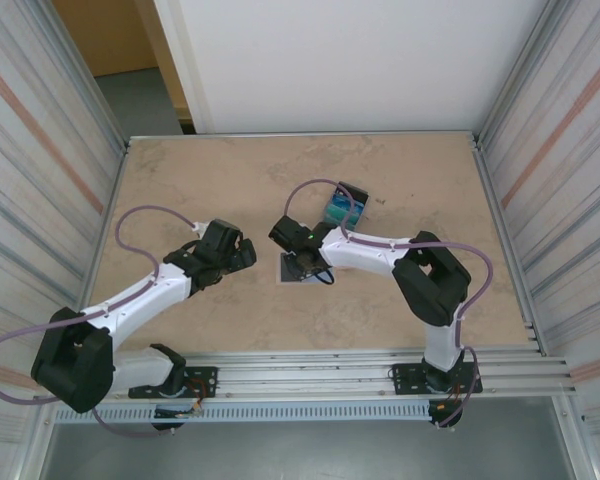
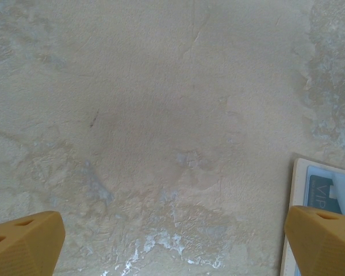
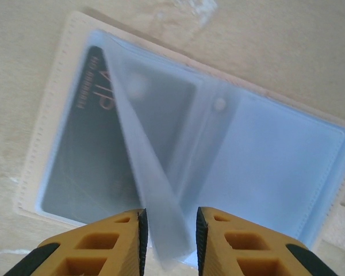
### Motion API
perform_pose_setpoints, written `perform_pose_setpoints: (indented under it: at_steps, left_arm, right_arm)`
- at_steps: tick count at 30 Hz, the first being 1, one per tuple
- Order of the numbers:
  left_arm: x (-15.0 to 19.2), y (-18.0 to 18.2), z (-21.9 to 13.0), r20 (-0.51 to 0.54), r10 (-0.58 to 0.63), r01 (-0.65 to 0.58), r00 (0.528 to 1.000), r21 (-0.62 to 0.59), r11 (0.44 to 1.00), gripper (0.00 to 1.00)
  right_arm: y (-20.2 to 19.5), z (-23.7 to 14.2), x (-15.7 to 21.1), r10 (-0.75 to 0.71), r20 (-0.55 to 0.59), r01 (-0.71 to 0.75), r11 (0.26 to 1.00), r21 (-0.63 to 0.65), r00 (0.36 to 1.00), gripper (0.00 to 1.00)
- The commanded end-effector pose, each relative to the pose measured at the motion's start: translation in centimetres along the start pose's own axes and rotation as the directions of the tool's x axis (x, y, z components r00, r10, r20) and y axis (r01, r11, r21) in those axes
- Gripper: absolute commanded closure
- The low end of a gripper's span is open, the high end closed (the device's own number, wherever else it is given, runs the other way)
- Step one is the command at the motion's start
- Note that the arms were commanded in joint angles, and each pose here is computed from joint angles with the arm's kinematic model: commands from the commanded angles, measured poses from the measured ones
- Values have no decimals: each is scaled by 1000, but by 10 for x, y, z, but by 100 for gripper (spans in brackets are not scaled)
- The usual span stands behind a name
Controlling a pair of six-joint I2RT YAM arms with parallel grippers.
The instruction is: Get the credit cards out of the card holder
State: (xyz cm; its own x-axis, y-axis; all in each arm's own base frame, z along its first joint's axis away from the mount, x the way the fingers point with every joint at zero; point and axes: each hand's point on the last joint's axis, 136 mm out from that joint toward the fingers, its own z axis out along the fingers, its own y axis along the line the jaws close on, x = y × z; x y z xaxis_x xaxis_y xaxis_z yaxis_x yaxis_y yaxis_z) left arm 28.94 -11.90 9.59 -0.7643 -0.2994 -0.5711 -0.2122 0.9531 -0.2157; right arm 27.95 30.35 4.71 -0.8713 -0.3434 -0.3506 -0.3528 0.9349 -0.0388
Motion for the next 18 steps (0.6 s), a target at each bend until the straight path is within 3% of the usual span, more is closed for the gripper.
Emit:
perform_pose_setpoints:
  at_steps: [1,18]
  left_arm:
    - [-8,4,-6,30,1,-1,1000,-13,1000,1]
    - [-2,-15,3,0,60,-60,998,-2,998,1]
  right_arm:
    - [-19,-12,2,48,13,-48,998,41,999,70]
    - [-52,-9,12,129,0,-128,985,117,992,68]
